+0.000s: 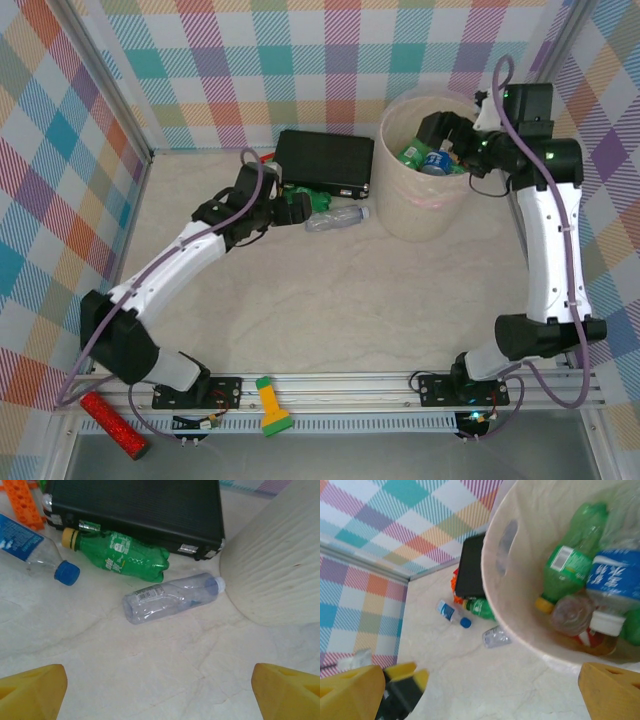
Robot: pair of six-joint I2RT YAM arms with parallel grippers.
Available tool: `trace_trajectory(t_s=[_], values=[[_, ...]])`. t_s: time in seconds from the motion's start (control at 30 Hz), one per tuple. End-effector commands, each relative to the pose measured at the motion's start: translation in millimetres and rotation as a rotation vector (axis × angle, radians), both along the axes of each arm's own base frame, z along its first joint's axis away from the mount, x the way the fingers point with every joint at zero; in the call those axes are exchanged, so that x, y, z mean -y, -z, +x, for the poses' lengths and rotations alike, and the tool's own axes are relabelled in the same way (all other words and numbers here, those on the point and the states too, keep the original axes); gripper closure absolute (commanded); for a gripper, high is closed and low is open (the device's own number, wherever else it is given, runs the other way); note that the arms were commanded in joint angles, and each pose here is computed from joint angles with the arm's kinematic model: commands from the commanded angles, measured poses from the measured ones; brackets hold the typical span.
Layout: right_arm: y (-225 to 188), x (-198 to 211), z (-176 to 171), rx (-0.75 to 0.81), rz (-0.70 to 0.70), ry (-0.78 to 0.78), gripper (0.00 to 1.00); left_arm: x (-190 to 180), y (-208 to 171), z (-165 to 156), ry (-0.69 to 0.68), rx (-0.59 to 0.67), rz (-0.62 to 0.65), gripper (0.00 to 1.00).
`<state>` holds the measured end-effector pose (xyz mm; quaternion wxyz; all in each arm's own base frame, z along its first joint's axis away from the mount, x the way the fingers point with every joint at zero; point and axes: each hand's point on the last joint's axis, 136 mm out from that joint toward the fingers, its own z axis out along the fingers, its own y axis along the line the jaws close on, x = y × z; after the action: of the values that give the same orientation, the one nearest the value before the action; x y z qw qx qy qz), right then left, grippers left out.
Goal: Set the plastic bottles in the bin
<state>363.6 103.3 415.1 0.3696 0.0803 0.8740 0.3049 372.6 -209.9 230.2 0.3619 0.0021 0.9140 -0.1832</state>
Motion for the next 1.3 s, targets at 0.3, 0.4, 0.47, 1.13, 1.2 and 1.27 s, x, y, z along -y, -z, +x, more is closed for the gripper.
trace_trajectory(t_s=[0.3,0.4,0.47,1.13,1.2,1.27], values=[[-20,-12,-25,0.092,-0.023,-0.024,0.01,48,85,73,0.165,-0.049,0.130,0.09],[-22,-10,-29,0.100,-0.029,-0.016,0.01,50,101,91,0.162,-0.054,0.162,0.08],[-23,-8,-31,0.101,-0.036,-0.010,0.01,53,109,102,0.163,-0.057,0.165,0.08],[-7,-13,-16,0.072,-0.016,-0.015,0.01,81,156,63,0.357,-0.216,0.082,0.10],[-5,-15,-14,0.065,-0.009,-0.017,0.01,84,160,54,0.384,-0.231,0.097,0.11],[-4,-16,-12,0.062,-0.004,-0.021,0.01,88,164,47,0.407,-0.242,0.110,0.14]])
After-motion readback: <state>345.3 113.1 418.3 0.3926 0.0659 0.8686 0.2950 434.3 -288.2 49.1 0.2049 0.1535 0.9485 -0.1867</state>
